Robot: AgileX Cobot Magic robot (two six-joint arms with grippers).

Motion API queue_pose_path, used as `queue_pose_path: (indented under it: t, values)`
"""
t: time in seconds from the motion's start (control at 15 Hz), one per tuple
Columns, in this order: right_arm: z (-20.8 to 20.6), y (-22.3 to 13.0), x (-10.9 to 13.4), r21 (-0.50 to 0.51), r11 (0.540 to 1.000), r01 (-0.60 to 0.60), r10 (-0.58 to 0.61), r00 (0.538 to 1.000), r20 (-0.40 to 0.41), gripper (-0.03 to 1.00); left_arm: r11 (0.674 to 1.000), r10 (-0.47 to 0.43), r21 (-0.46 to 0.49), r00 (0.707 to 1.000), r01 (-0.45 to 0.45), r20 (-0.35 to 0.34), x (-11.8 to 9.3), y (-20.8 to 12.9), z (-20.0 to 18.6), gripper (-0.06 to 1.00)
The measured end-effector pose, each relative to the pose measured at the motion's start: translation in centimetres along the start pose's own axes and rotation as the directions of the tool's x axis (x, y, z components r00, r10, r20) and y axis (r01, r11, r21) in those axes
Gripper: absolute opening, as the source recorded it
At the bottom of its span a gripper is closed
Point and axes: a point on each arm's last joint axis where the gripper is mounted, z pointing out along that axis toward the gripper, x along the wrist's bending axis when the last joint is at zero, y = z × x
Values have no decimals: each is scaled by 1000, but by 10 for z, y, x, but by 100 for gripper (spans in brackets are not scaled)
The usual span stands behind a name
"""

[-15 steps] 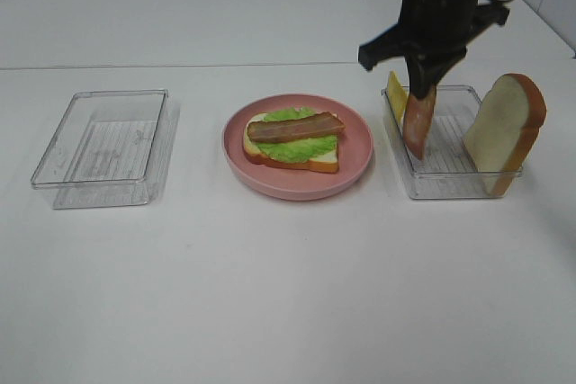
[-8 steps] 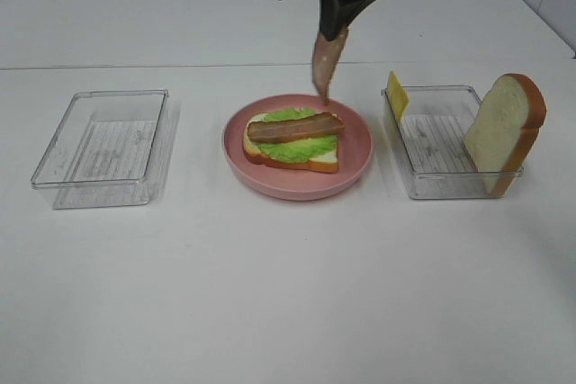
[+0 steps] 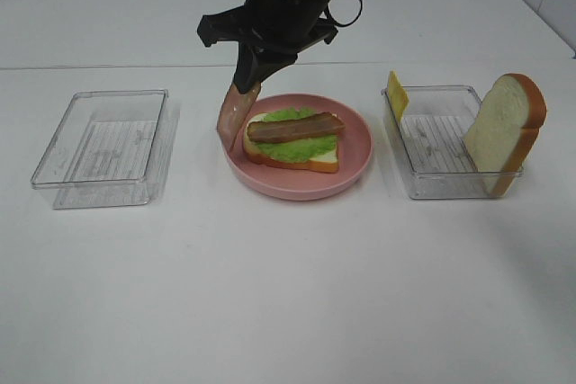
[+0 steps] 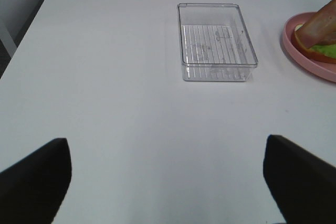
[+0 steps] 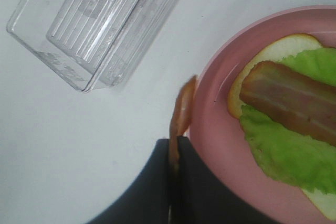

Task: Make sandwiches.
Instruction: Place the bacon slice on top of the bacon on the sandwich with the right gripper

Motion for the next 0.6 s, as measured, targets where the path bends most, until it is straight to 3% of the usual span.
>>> queue_pose_path:
  t: [0.27,0.33,0.4,0.6]
  values:
    - [21,-1,-30,15,1000,-14,13,995,100,2,1000,0,0,1000,0,0,0,0,0,90]
    - [23,-2,-47,24,1000,-1,-5,975,224,2,1000,0,0,1000,0,0,0,0,0,90]
    - [22,-3,-54,33,999,11,-20,956,294,2,1000,0,0,1000,0,0,0,0,0,90]
    - [24,-4,-63,50,999,18,-35,931,363,2,1000,0,0,1000,0,0,0,0,0,90]
